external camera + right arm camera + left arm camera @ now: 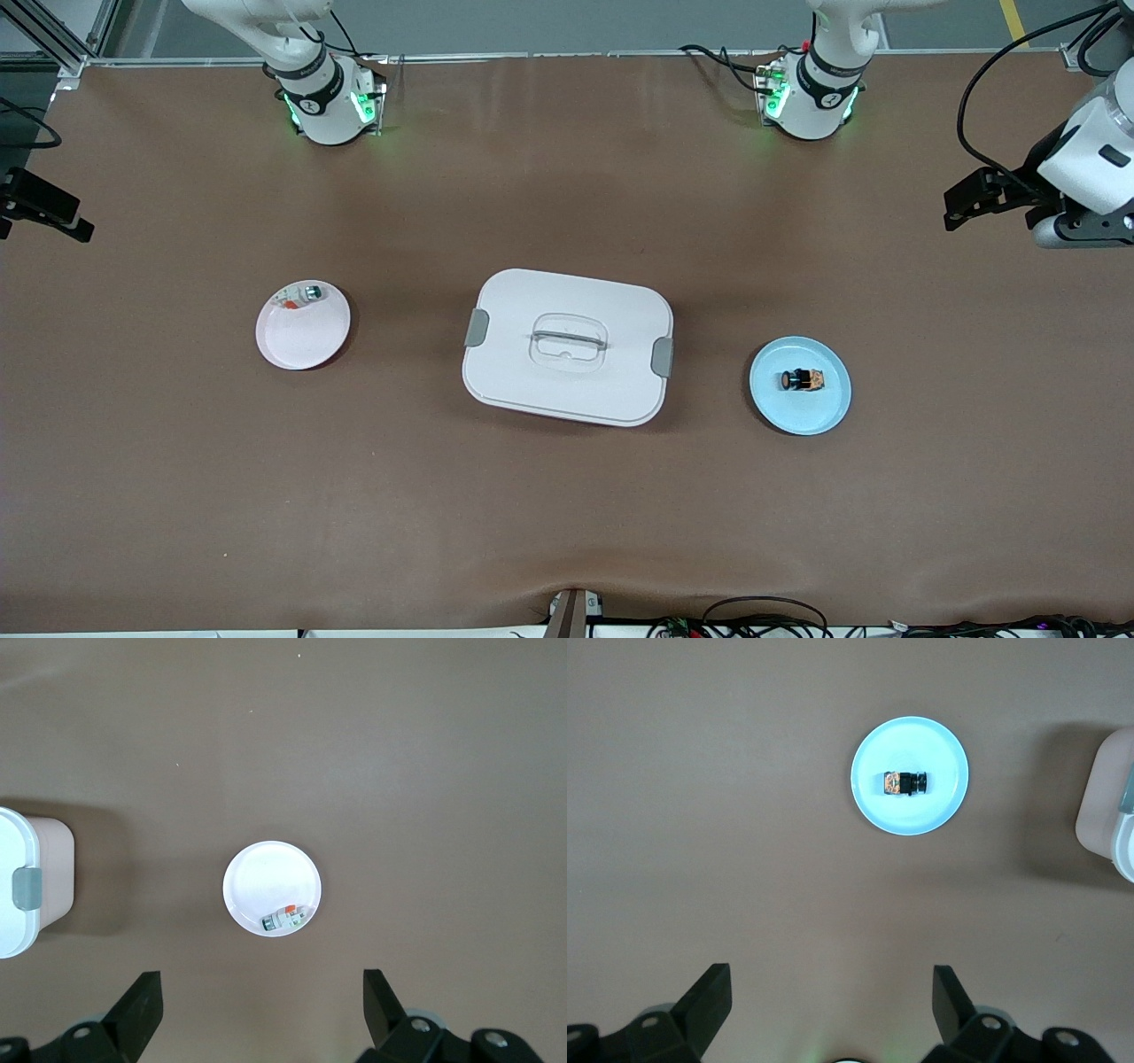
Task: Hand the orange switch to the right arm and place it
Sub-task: 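Move the left gripper down toward the orange switch on the blue plate, then lower the left gripper and close it on the orange switch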
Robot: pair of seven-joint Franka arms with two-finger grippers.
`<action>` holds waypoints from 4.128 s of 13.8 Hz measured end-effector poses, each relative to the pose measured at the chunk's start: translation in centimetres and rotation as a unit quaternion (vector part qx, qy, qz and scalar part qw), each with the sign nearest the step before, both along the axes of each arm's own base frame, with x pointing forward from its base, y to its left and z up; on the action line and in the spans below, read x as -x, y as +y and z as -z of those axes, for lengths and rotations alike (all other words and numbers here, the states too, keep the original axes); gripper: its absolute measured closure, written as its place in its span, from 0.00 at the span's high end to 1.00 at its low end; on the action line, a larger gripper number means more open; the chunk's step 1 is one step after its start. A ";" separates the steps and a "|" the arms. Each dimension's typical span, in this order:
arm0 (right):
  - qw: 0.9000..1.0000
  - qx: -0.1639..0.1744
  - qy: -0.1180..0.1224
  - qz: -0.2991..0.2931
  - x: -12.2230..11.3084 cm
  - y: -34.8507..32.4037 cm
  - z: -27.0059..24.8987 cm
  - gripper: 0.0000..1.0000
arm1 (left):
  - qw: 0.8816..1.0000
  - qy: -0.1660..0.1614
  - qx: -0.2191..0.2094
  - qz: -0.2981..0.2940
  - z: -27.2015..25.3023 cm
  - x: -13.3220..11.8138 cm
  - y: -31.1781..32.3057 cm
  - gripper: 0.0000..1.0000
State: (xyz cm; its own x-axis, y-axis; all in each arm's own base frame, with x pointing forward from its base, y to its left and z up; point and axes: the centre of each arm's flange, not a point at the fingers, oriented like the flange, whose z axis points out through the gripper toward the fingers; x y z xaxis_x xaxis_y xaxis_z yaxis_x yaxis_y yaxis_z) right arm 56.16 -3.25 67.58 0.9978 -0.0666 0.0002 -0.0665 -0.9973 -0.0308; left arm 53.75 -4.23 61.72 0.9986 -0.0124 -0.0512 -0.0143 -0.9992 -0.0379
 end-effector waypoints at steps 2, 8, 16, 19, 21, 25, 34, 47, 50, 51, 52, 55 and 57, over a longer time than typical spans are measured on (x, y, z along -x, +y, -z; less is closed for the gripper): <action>1.000 0.000 0.000 0.000 0.0 0.0 0.0 1.00 | 1.000 0.000 0.000 0.000 0.0 0.0 0.0 1.00; 1.000 0.000 0.000 0.000 0.0 0.0 0.0 1.00 | 1.000 0.000 0.000 0.000 0.0 0.0 0.0 1.00; 1.000 0.000 0.001 0.000 0.0 0.0 0.0 1.00 | 1.000 0.025 0.004 0.012 2.7 -1.2 -1.5 1.00; 1.000 0.000 0.002 0.000 0.0 0.0 0.1 1.00 | 0.999 0.049 0.020 0.011 6.1 -2.9 -2.2 1.00; 1.000 0.000 0.002 0.000 0.0 0.0 0.1 1.00 | 0.998 0.057 0.023 0.011 8.3 -4.1 -2.2 1.00; 1.000 0.000 0.002 0.000 0.0 0.0 0.1 1.00 | 0.998 0.051 0.029 0.011 12.2 -6.5 -2.4 1.00; 1.000 0.000 0.003 0.001 0.0 -0.1 0.1 1.00 | 0.999 -0.004 0.042 0.025 22.4 -8.9 -4.9 1.00; 1.000 0.000 0.003 0.002 0.1 -0.3 0.1 1.00 | 0.998 0.020 0.036 0.051 34.7 -9.6 -6.8 1.00; 1.000 0.000 0.003 0.003 0.1 -0.3 0.1 1.00 | 0.998 0.028 0.037 0.050 35.9 -9.5 -6.6 1.00; 1.000 0.000 0.003 0.003 0.1 -0.3 0.1 1.00 | 0.998 0.030 0.037 0.049 36.3 -9.5 -6.5 1.00; 1.000 0.000 0.003 0.003 0.1 -0.4 0.1 1.00 | 0.998 0.029 0.038 0.048 36.8 -9.6 -6.5 1.00; 1.000 0.000 0.003 0.004 0.1 -0.4 0.1 1.00 | 0.998 0.024 0.041 0.047 38.6 -9.8 -6.5 1.00; 1.000 0.000 0.003 0.005 0.1 -0.5 0.1 1.00 | 0.998 0.019 0.043 0.046 39.6 -9.9 -6.5 1.00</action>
State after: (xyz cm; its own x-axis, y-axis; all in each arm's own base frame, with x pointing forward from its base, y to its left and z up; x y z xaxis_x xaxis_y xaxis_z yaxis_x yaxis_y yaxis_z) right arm 56.08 -3.78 67.45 0.9971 -0.0760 -0.0063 -0.0762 -0.9966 -0.0307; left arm 63.69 -10.75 22.11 0.9905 -0.1102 -0.0829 -0.1062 -0.9930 0.0508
